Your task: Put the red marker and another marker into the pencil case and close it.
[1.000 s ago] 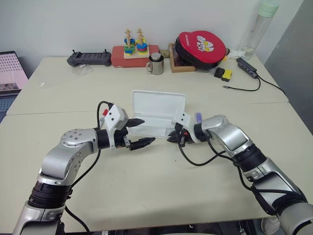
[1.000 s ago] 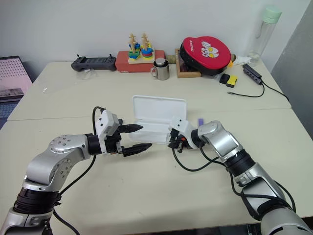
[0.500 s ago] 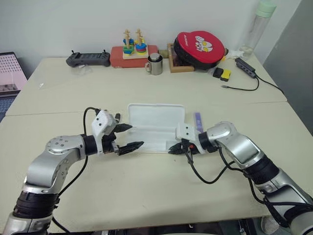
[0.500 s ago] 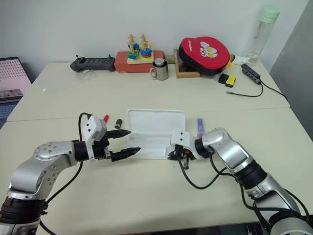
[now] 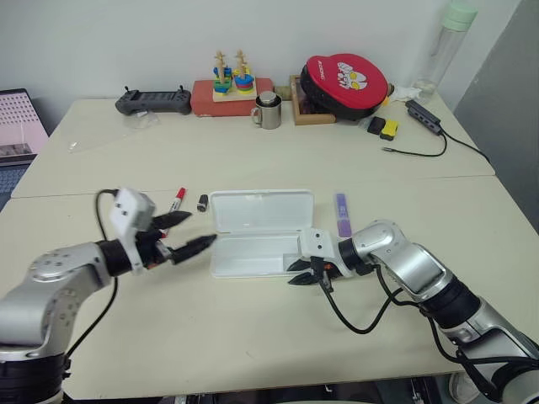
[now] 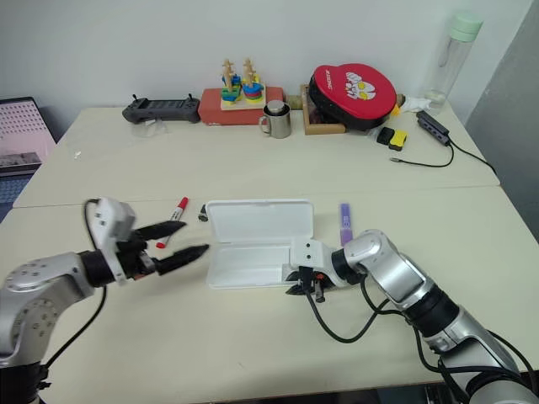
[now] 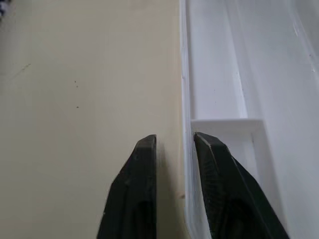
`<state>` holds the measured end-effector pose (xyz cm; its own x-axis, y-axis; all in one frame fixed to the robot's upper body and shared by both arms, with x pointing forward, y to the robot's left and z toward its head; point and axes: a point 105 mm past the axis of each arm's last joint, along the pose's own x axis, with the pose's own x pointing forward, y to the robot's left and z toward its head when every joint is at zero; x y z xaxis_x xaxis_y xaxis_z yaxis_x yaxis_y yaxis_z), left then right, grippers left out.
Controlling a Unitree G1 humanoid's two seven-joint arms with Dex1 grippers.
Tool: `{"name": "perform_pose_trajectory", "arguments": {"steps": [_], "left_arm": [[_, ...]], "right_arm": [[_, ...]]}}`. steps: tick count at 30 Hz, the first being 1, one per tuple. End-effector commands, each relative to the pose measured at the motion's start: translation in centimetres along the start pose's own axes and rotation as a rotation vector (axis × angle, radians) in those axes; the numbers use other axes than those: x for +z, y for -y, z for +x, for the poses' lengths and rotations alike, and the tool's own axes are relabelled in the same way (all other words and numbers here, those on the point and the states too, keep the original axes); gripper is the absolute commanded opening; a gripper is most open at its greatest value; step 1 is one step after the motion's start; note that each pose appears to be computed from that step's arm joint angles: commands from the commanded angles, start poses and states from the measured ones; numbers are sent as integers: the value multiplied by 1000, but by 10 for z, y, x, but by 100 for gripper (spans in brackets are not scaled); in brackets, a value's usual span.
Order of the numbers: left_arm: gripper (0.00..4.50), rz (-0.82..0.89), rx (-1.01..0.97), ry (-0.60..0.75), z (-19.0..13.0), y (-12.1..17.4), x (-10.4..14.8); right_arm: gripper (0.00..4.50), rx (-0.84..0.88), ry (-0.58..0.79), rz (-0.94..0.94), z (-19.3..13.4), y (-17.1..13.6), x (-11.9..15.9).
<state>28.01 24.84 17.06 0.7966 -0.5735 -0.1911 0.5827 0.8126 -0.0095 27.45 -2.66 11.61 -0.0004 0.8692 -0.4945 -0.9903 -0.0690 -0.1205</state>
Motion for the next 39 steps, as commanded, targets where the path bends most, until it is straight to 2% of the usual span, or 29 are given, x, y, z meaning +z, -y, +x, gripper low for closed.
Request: {"name": "perform_pose_trajectory", "arguments": {"steps": [1,2,5,10,14,17,18,20,25,32,34,38,39], "left_arm": [[450,-52,213,-1,-17,-39,-5],[450,-54,240,-13,-17,-44,-8],[450,-55,321,-88,-7,-56,-26],[450,-89,329,-192,14,-57,-51],[450,-114,343,-264,31,-61,-70],[450,-126,372,-275,36,-68,-71],[422,-129,380,-279,38,-70,-70],[403,-132,392,-280,39,-72,-70],[293,-132,390,-279,39,-71,-72],[170,-147,429,-272,35,-75,-75],[119,-151,446,-262,35,-77,-74],[49,-139,459,-254,38,-76,-75],[47,-126,469,-246,39,-77,-73]], "right_arm": [[244,-38,213,-42,-18,8,53],[257,-50,237,-37,-20,10,59],[332,-149,338,-11,-27,29,85],[447,-233,388,-23,-29,40,109],[447,-229,454,-46,-31,36,130],[447,-233,472,-54,-32,35,138],[450,-235,474,-59,-32,35,139],[450,-237,472,-65,-33,34,140],[450,-237,453,-68,-33,34,136],[450,-244,445,-63,-35,37,133],[450,-245,444,-63,-36,37,132],[450,-250,444,-63,-37,39,131],[450,-253,443,-63,-38,40,131]]}}
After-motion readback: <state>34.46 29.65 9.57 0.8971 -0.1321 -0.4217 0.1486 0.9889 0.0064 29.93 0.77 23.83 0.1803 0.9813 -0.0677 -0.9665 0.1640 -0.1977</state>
